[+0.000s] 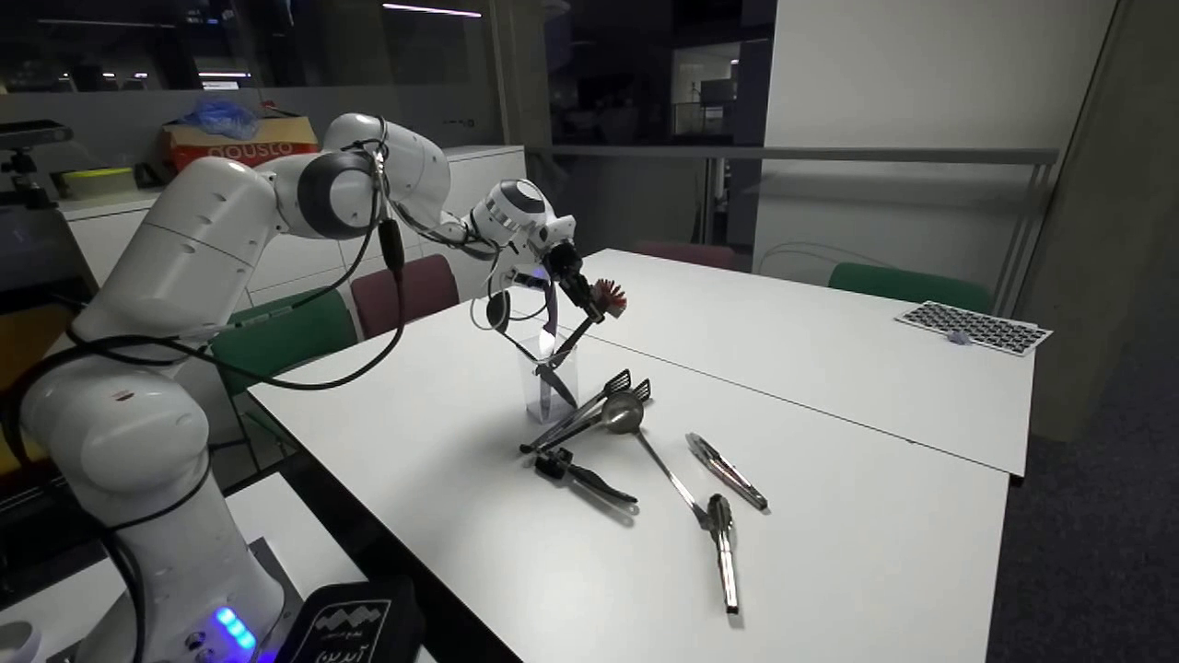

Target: Put the brush in the clear cup

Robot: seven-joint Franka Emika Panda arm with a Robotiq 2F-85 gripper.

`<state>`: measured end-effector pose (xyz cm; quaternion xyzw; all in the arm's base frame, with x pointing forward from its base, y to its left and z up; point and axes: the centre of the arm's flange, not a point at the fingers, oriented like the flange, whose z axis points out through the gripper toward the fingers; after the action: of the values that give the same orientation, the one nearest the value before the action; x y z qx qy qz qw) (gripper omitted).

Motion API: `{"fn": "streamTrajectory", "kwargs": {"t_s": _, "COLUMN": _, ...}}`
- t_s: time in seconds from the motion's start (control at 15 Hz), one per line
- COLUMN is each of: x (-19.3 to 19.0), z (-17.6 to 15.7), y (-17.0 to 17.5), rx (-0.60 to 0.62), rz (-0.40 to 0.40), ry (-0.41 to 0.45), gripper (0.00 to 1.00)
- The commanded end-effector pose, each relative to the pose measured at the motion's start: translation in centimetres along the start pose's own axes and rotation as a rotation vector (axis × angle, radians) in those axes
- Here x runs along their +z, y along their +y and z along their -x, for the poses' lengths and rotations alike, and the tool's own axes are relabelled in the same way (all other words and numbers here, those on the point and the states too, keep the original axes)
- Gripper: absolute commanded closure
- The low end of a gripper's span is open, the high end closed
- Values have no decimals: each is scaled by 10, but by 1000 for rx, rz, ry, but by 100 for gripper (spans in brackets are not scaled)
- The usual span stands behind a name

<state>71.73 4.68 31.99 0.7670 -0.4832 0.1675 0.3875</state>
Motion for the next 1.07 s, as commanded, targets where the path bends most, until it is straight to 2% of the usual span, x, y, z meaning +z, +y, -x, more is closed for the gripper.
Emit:
{"fn": "streamTrajectory", "kwargs": {"t_s": 0.0, "x": -21, "z": 7, "y": 7, "rx": 89, "rz": 101, "ry": 123, "gripper": 97}}
{"fn": "streamTrajectory", "kwargs": {"t_s": 0.27, "x": -39, "z": 23, "y": 20, "rx": 130, "rz": 178, "ry": 207, "gripper": 97}}
{"fn": "streamTrajectory", "kwargs": {"t_s": 0.53, "x": -52, "z": 33, "y": 24, "rx": 144, "rz": 214, "ry": 251, "gripper": 97}}
{"fn": "streamTrajectory", "kwargs": {"t_s": 1.0, "x": -60, "z": 41, "y": 6, "rx": 119, "rz": 262, "ry": 309, "gripper": 97}}
